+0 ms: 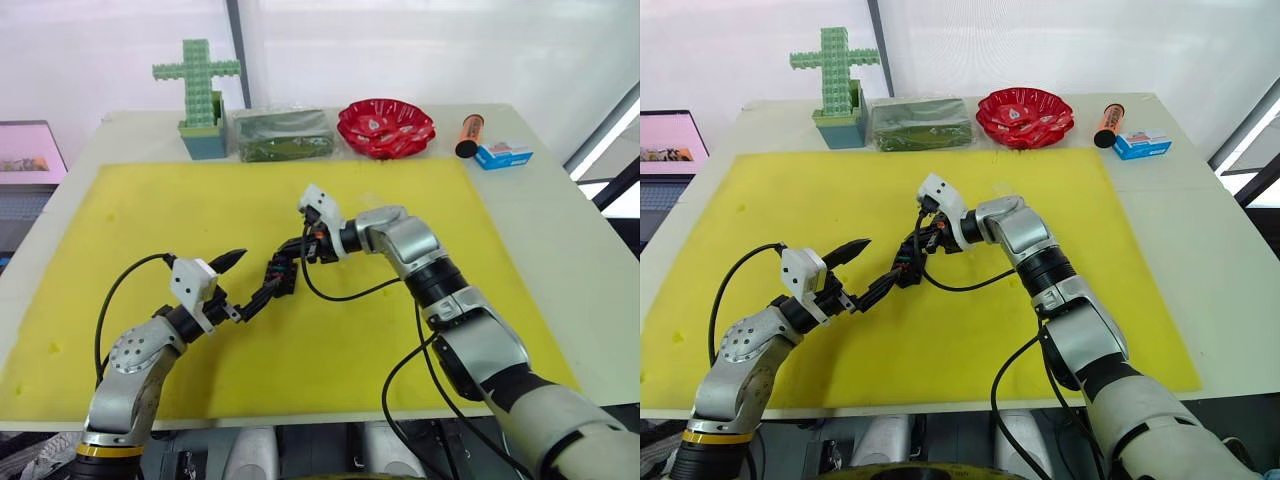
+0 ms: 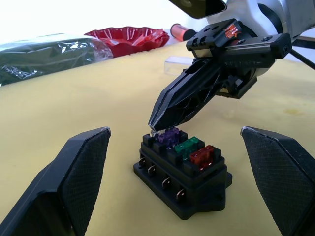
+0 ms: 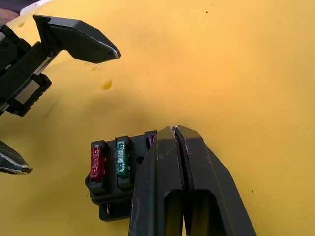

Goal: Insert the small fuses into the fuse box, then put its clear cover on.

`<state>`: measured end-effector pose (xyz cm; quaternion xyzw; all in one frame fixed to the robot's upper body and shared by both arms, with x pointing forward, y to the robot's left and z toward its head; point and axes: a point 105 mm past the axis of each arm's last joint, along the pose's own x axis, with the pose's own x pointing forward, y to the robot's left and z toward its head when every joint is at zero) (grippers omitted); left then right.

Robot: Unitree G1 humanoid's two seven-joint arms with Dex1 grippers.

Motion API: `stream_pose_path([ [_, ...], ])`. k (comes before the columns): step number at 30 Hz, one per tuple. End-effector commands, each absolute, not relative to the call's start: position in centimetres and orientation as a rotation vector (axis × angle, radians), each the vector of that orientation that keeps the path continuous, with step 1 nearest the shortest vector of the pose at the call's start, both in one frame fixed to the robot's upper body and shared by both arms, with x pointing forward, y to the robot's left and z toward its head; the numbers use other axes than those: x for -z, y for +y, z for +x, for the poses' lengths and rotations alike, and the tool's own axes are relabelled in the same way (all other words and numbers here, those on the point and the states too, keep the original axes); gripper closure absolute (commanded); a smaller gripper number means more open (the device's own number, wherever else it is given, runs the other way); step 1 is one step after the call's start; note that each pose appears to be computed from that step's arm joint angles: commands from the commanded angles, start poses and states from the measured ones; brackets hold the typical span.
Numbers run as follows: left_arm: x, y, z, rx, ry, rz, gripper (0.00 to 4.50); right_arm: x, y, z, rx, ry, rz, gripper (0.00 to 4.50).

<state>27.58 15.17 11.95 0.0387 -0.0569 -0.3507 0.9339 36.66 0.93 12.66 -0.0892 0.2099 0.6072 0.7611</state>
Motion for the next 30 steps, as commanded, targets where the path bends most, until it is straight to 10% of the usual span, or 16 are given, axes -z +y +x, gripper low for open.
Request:
stream_pose_path([
  [1, -12.9, 15.3, 27.4, 0.715, -0.152, 0.088, 0.00, -9.5, 0.3, 36.0, -1.298, 0.578, -0.209, 4.47],
  [22, -12.9, 15.6, 27.5, 0.729, -0.150, 0.089, 0.00, -19.5, 2.2, 34.1, -1.404, 0.200, -0.091, 4.47],
  [30, -13.5, 16.2, 27.4, 0.743, -0.156, 0.098, 0.00, -22.3, 0.2, 35.6, -1.181, 0.053, -0.134, 4.47],
])
